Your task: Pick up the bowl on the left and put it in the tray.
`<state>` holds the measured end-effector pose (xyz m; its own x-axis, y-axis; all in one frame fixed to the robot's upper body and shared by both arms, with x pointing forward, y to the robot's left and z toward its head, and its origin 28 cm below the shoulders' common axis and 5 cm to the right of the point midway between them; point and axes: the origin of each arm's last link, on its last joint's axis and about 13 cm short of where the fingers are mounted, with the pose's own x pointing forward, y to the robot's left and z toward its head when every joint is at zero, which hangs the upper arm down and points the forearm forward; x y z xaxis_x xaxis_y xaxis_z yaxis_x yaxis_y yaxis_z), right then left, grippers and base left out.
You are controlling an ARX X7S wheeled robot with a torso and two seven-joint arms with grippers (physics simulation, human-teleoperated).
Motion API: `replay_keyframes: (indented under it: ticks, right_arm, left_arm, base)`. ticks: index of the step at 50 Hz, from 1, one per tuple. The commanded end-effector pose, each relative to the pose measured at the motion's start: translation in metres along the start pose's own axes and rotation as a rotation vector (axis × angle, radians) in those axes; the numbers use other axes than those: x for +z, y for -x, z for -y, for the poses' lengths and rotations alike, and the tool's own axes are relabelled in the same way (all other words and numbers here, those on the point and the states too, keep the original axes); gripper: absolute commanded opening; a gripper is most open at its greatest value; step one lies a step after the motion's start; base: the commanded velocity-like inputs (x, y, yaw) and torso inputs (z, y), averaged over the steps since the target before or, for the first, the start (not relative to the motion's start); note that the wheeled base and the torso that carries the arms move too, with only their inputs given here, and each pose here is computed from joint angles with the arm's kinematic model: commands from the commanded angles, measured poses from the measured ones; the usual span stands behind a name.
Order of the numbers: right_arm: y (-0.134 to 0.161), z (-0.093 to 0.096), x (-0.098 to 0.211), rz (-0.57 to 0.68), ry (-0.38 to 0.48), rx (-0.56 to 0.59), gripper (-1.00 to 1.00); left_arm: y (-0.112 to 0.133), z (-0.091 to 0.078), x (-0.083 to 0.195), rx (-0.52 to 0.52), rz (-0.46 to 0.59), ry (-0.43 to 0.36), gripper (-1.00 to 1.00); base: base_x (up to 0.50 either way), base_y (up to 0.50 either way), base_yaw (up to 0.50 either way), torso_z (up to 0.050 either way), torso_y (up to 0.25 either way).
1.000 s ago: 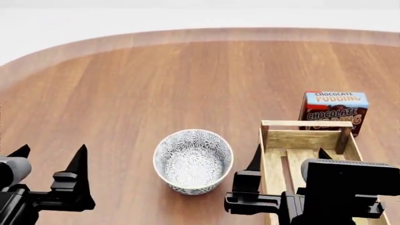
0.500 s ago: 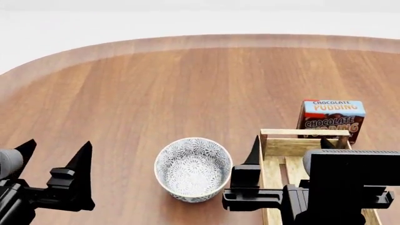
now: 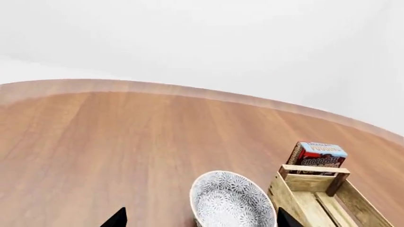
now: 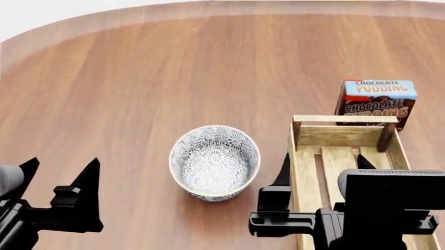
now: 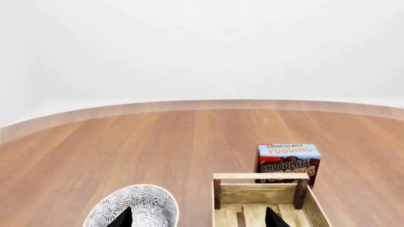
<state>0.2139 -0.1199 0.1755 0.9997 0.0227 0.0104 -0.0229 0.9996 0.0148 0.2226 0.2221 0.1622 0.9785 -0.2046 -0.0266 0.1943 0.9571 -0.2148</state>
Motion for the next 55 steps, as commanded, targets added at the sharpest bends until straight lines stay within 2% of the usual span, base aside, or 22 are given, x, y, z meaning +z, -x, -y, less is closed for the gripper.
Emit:
replay_keyframes:
  ticks: [1, 32, 35, 38, 41, 46, 51, 53, 55]
  right_arm:
    - [0.001, 0.000, -0.001, 0.007, 0.006, -0.004, 1.00]
    - [0.000, 0.000, -0.005, 0.004, 0.012, -0.001, 1.00]
    - [0.000, 0.000, -0.007, -0.026, -0.015, 0.030, 1.00]
    - [-0.003, 0.000, -0.008, -0.022, 0.020, 0.043, 1.00]
    - [-0.009, 0.003, -0.003, -0.006, 0.019, 0.048, 1.00]
    - [-0.027, 0.004, 0.004, 0.008, 0.141, 0.122, 1.00]
    - [-0.056, 0.003, 0.015, 0.058, 0.375, 0.182, 1.00]
    - [-0.068, 0.001, 0.017, 0.081, 0.479, 0.173, 1.00]
    - [-0.076, 0.000, 0.021, 0.078, 0.511, 0.196, 1.00]
  left_arm:
    - [0.000, -0.001, -0.001, 0.006, 0.006, -0.012, 1.00]
    - [0.000, -0.002, -0.005, 0.010, -0.001, -0.015, 1.00]
    - [0.000, -0.002, -0.007, 0.010, -0.003, -0.017, 1.00]
    - [0.000, -0.005, -0.009, 0.031, -0.006, -0.024, 1.00]
    - [0.000, -0.006, -0.013, 0.037, -0.017, -0.020, 1.00]
    - [0.001, -0.010, -0.022, 0.050, -0.034, -0.026, 1.00]
    - [0.003, -0.011, -0.029, 0.051, -0.054, -0.025, 1.00]
    - [0.003, -0.013, -0.032, 0.056, -0.066, -0.020, 1.00]
    - [0.003, -0.013, -0.033, 0.060, -0.071, -0.016, 1.00]
  base:
    - [0.00, 0.00, 0.00, 0.000, -0.250]
    - [0.00, 0.00, 0.00, 0.000, -0.250]
    - [0.00, 0.00, 0.00, 0.000, -0.250]
    - [0.00, 0.00, 0.00, 0.000, -0.236]
    - [0.00, 0.00, 0.00, 0.000, 0.000]
    - [0.00, 0.00, 0.00, 0.000, 0.000]
    - [0.00, 0.00, 0.00, 0.000, 0.000]
    - [0.00, 0.00, 0.00, 0.000, 0.000]
    - [0.00, 0.00, 0.00, 0.000, 0.000]
